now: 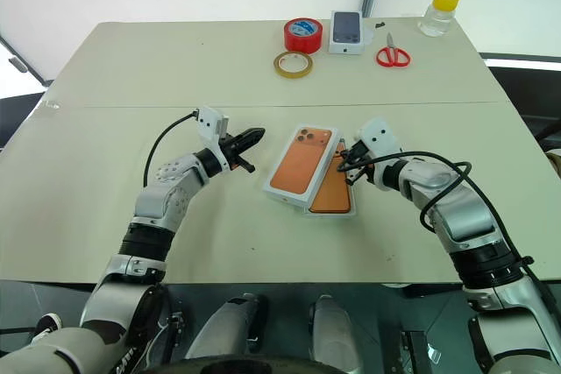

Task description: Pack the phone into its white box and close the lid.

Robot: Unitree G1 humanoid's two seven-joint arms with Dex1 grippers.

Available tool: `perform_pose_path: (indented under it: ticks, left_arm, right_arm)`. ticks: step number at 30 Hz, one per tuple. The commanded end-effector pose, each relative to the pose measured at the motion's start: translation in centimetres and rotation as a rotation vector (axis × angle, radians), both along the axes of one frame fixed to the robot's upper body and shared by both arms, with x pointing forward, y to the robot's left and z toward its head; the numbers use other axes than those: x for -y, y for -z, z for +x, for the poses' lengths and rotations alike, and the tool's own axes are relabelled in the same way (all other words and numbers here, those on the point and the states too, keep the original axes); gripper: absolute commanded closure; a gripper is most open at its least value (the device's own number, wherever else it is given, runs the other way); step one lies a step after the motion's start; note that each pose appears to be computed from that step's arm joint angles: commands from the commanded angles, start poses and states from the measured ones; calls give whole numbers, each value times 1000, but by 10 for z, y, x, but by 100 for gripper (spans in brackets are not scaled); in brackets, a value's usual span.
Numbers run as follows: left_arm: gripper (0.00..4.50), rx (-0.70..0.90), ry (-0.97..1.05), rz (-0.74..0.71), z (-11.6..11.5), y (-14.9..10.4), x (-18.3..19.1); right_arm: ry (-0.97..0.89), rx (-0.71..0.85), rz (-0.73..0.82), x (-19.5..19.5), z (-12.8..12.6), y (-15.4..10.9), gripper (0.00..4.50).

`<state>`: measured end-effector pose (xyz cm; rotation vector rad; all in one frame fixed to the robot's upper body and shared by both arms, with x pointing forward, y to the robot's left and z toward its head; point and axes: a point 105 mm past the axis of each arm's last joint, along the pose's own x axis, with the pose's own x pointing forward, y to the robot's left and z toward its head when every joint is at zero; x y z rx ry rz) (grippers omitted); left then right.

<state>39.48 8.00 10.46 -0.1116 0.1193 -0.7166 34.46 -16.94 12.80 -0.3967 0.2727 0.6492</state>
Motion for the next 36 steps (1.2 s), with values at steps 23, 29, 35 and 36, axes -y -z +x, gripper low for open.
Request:
perform_pose_path:
  ticks: [23, 29, 35, 36]
  left_arm:
    - [450, -125, 359, -53, -40, 3, 75]
    - [450, -103, 398, -76, -46, -9, 85]
    - [450, -92, 442, 4, -58, 0, 89]
    - [450, -101, 445, -5, -59, 0, 88]
  right_arm:
    - [-49, 46, -50, -1, -11, -10, 447]
    - [-43, 34, -68, 8, -15, -10, 447]
    - [-50, 17, -88, 13, -22, -4, 447]
    - [-49, 14, -90, 14, -23, -3, 447]
